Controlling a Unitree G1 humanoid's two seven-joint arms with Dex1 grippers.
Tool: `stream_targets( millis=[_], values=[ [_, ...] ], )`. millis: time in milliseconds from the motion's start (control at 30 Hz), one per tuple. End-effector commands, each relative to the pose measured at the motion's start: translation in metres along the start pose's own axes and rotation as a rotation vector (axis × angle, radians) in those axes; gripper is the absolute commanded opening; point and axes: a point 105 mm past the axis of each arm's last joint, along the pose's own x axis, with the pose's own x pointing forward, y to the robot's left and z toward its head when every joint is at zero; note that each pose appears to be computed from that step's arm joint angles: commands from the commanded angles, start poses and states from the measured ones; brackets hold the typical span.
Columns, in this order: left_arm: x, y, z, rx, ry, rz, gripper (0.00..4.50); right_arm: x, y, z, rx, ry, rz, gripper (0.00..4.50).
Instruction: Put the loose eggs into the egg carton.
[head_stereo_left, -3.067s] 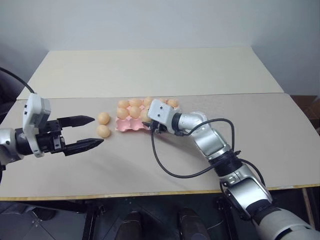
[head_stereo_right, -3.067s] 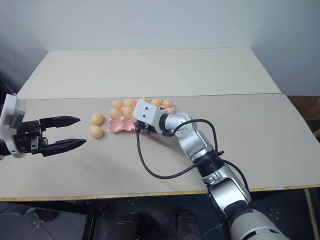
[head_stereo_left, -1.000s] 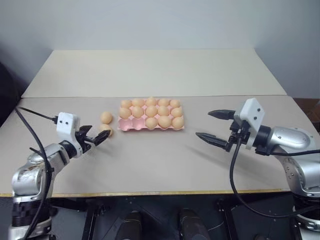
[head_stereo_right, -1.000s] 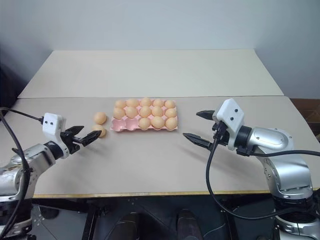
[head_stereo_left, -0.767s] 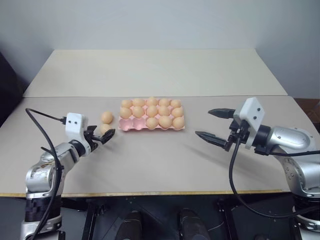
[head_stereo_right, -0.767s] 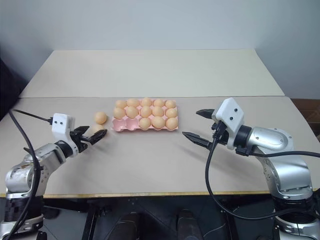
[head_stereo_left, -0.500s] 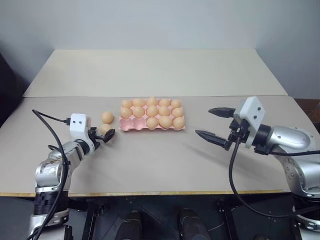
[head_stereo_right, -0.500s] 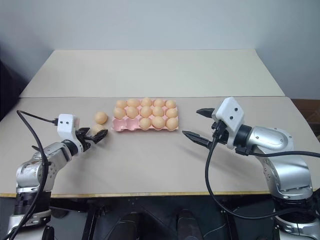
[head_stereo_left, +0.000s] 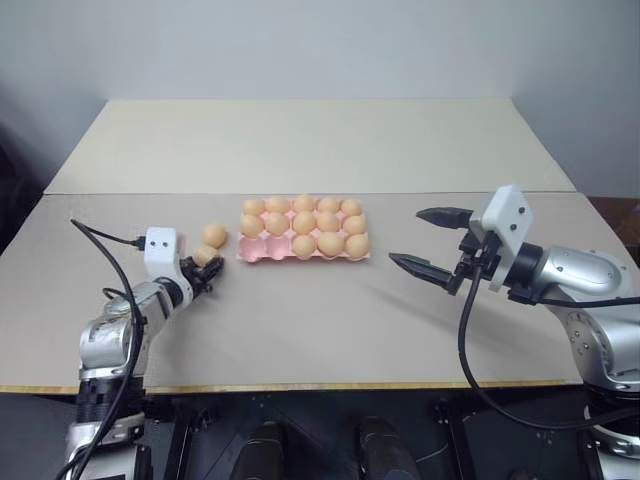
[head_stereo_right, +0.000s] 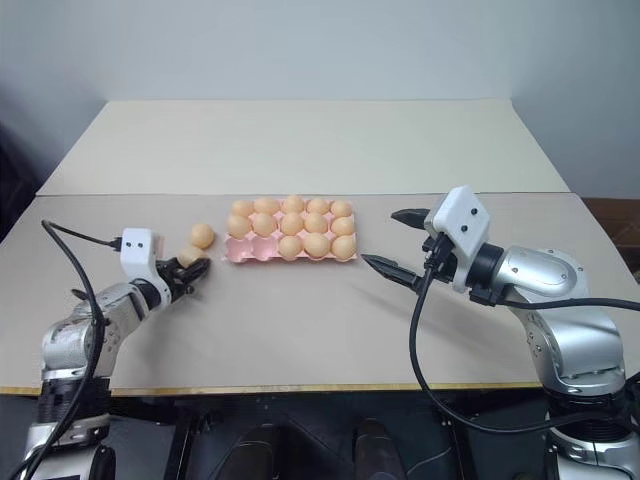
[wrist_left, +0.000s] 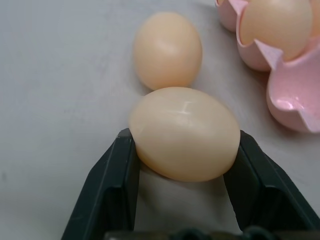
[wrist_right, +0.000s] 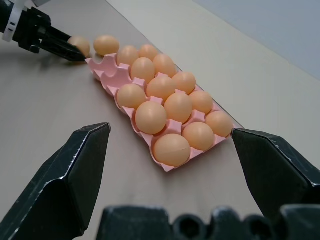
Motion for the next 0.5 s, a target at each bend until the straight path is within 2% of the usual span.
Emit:
stream_targets(
  millis=[33, 133, 233, 333, 500],
  values=[
    [-0.032, 0.0, 0.028, 0.052, -0.088, -0.038, 2.16, -0.006, 0.0, 0.014, -0.046, -0.034, -0.021, 4.5],
    [-0.053, -0.021, 0.049, 0.115, -0.152, -0.195, 2.16, -0.008, -0.001, 0.014, -0.044, -0.031, -0.037, 4.5],
    [-0.057, -0.046, 0.061, 0.16, -0.187, -0.348, 2.16, -0.008, -0.001, 0.013, -0.046, -0.031, -0.044, 4.5],
    [-0.044, -0.068, 0.071, 0.17, -0.207, -0.447, 2.16, -0.007, -0.001, 0.013, -0.05, -0.035, -0.053, 4.5],
    [-0.004, -0.097, 0.08, 0.222, -0.171, -0.554, 2.16, -0.005, -0.002, 0.015, -0.053, -0.042, -0.06, 4.5]
  ],
)
